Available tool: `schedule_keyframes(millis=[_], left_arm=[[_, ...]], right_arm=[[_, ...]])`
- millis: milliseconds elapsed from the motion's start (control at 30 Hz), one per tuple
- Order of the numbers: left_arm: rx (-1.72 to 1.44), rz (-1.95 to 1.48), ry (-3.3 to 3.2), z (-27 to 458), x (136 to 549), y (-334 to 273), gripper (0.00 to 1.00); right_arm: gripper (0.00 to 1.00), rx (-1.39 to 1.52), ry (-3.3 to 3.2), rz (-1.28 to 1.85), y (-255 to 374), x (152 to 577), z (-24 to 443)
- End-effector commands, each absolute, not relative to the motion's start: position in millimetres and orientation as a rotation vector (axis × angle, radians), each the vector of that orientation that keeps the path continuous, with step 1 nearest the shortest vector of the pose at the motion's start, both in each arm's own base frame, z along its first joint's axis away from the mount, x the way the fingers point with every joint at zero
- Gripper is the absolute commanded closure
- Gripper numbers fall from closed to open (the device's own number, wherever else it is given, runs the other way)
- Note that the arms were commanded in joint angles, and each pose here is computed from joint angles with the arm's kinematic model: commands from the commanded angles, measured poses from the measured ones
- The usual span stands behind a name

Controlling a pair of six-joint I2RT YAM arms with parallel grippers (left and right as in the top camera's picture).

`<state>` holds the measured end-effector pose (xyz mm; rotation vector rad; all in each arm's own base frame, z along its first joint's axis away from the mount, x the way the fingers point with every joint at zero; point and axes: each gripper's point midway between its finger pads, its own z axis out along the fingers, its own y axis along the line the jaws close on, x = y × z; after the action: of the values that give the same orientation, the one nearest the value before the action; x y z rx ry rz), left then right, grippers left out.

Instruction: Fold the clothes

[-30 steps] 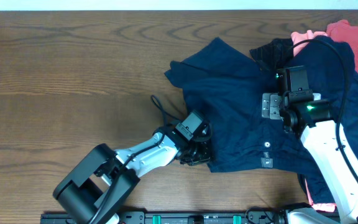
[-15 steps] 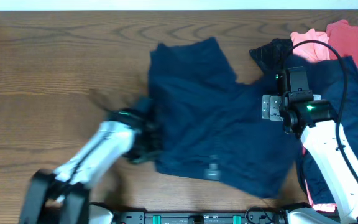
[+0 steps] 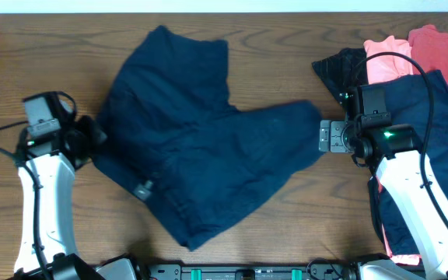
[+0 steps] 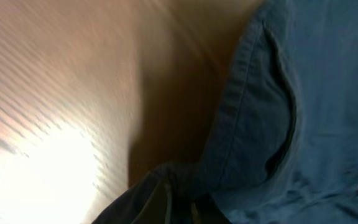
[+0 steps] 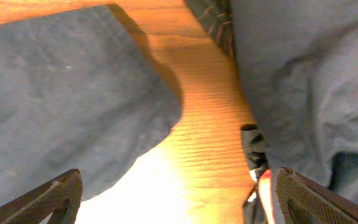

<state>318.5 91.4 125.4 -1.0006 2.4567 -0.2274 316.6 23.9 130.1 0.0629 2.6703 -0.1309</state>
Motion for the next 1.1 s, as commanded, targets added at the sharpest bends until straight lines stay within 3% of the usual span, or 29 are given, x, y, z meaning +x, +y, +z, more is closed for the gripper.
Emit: schedule_keyframes(millis=[0,100,200,267,567,900,1067], left_arm=[[-0.968,-0.179,2.357,158.3,334.2,114.4,0.89],[-0.971,-0.194,2.365,165.3,332.7,112.7,0.53],[-0.999,-0.258,2.476,153.0,313.4,93.1,0.32],[-1.029,-0.329,2.583,143.2,292.8,72.9,0.26],[-0.991,-0.476,3.028,114.6,210.9,-9.9,0.27],[-1.001,-0.419,3.168,50.1,172.3,-57.1,0.27],[-0.982,-0.416,3.154,20.9,165.2,-68.2,0.32]], right_arm=[[0.02,0.062,2.676,-0.006,36.7,314.8,134.4],[0.02,0.047,2.697,0.056,44.7,310.6,132.4],[0.01,0.038,2.725,0.092,49.0,304.6,129.7],[0.01,0.034,2.747,0.107,50.8,300.0,127.5],[0.06,0.148,2.866,0.216,64.2,293.8,98.9],[0.19,0.254,2.957,0.358,84.7,308.3,53.3],[0.26,0.26,2.957,0.366,89.9,317.6,39.2]])
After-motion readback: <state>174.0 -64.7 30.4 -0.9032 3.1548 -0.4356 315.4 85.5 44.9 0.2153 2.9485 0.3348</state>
